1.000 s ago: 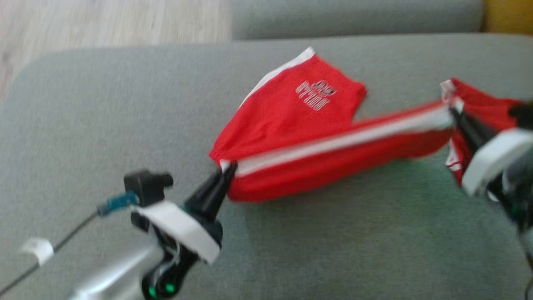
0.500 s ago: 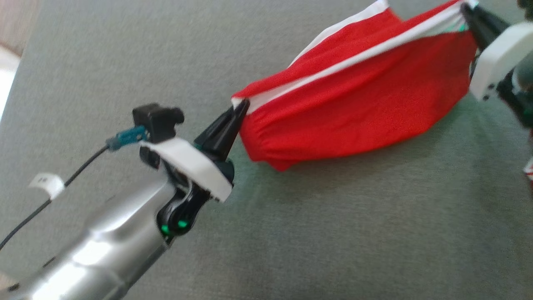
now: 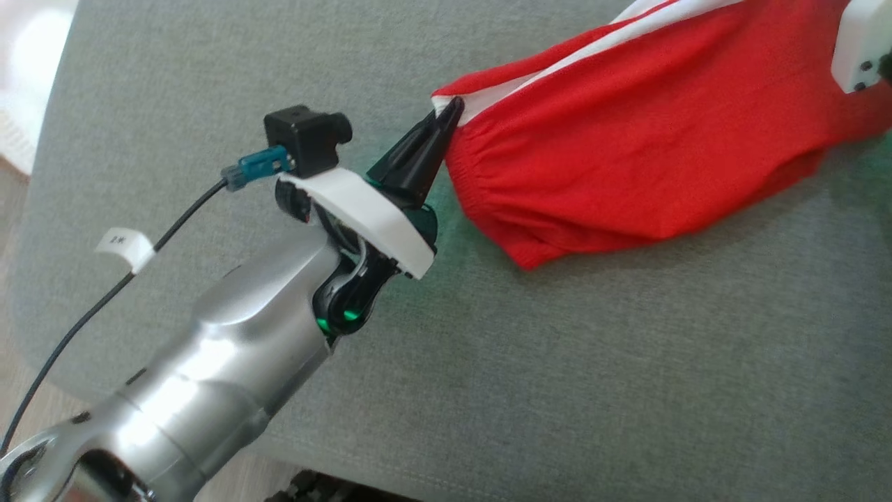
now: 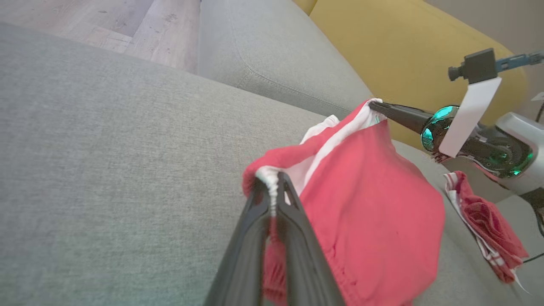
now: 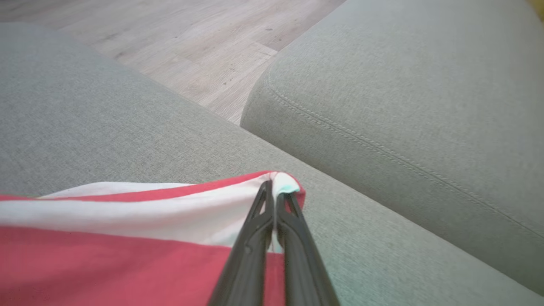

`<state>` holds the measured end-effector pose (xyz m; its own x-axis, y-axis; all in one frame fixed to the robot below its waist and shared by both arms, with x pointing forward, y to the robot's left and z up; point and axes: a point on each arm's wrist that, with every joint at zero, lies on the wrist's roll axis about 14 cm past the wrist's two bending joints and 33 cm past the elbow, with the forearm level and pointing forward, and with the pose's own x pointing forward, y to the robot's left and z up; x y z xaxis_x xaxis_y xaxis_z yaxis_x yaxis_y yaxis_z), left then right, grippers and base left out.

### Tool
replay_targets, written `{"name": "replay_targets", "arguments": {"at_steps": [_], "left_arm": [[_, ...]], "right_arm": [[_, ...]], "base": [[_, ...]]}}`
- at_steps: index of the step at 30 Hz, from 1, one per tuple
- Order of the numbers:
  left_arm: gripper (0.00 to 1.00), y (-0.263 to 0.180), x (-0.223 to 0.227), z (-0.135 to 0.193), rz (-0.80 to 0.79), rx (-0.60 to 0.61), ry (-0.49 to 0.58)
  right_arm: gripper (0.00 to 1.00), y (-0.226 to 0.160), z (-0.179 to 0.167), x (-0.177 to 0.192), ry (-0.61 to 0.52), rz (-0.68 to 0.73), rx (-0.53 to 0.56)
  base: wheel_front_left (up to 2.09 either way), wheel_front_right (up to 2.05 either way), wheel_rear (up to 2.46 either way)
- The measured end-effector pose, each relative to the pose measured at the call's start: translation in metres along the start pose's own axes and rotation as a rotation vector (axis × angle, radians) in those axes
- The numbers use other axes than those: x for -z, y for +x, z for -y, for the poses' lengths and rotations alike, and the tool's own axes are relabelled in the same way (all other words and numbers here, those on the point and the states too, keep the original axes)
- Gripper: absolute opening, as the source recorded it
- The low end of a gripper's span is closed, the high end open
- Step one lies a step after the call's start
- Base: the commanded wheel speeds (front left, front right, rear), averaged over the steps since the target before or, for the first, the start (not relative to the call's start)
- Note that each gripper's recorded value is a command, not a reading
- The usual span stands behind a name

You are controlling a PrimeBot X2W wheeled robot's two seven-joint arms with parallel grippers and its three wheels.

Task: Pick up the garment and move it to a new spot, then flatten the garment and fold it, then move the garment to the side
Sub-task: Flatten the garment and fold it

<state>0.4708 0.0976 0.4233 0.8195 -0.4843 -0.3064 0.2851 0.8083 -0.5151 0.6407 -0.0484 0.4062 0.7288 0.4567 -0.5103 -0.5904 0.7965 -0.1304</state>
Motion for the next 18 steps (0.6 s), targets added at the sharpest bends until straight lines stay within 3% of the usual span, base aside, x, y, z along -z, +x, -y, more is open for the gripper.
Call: {"name": "replay_targets", "arguments": {"at_steps": [6, 7, 8, 10, 18], "left_arm": [[0.00, 0.002, 0.011, -0.010, -0.024, -0.034, -0.002], [0.00, 0.003, 0.011, -0.011, -0.024, -0.033, 0.000], [0.12, 0.003, 0.010, -0.011, -0.018, -0.034, 0.002], [1.00, 0.004, 0.010, -0.010, -0.020, -0.031, 0.008], [1.00, -0.001, -0.001, -0.009, 0.029, -0.038, 0.008]], "right_arm": [[0.00, 0.016, -0.008, 0.015, 0.003, -0.023, -0.023], [0.44, 0.017, -0.006, 0.016, 0.001, -0.020, -0.019], [1.00, 0.018, -0.004, 0.016, -0.003, -0.014, -0.013], [1.00, 0.017, 0.002, 0.014, -0.001, -0.005, 0.003], [1.00, 0.000, 0.015, 0.000, 0.031, 0.053, 0.052]], "base": [[0.00, 0.00, 0.00], [0.00, 0.00, 0.00], [0.00, 0.00, 0.00], [0.00, 0.00, 0.00], [0.00, 0.00, 0.00]]}}
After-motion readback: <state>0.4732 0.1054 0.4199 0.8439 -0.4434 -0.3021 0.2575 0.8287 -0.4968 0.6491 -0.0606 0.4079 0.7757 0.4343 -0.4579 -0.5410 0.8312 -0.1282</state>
